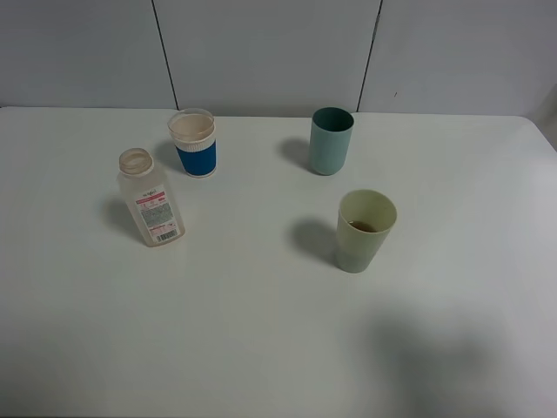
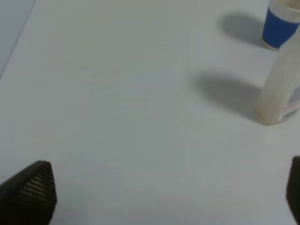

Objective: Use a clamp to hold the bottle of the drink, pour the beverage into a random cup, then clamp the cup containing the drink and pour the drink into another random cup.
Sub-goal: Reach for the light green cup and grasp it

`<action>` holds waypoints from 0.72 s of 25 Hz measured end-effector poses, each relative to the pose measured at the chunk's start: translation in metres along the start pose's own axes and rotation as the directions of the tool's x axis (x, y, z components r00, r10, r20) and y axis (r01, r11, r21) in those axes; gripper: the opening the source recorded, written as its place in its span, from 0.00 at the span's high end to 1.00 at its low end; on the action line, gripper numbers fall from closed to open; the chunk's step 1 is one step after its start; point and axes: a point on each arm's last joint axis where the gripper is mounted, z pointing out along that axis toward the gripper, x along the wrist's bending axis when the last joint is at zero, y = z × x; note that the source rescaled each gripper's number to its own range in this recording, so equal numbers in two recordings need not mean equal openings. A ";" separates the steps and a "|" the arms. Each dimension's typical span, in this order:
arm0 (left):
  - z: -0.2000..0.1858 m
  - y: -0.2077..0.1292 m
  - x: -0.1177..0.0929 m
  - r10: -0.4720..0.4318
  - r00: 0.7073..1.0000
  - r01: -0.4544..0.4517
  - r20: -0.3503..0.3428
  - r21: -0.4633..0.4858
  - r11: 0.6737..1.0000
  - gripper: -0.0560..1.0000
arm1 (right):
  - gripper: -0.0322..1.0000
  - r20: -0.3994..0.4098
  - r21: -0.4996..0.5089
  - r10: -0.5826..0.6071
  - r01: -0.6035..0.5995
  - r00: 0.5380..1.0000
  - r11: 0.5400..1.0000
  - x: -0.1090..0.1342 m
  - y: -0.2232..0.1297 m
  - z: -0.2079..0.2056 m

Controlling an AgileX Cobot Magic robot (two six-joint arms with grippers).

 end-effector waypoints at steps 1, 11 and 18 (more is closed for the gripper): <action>0.000 0.000 0.000 0.000 1.000 0.000 0.000 0.000 1.000 0.00 | 0.00 0.000 0.000 0.000 0.000 1.000 1.000 0.000 0.000 0.000; 0.000 0.000 0.000 0.000 1.000 0.000 0.000 0.000 1.000 0.00 | 0.00 0.000 0.000 0.000 0.000 1.000 1.000 0.000 0.000 0.000; 0.000 0.000 0.000 0.000 1.000 0.000 0.000 0.000 1.000 0.00 | 0.00 0.000 0.000 0.000 0.000 1.000 1.000 0.000 0.000 0.000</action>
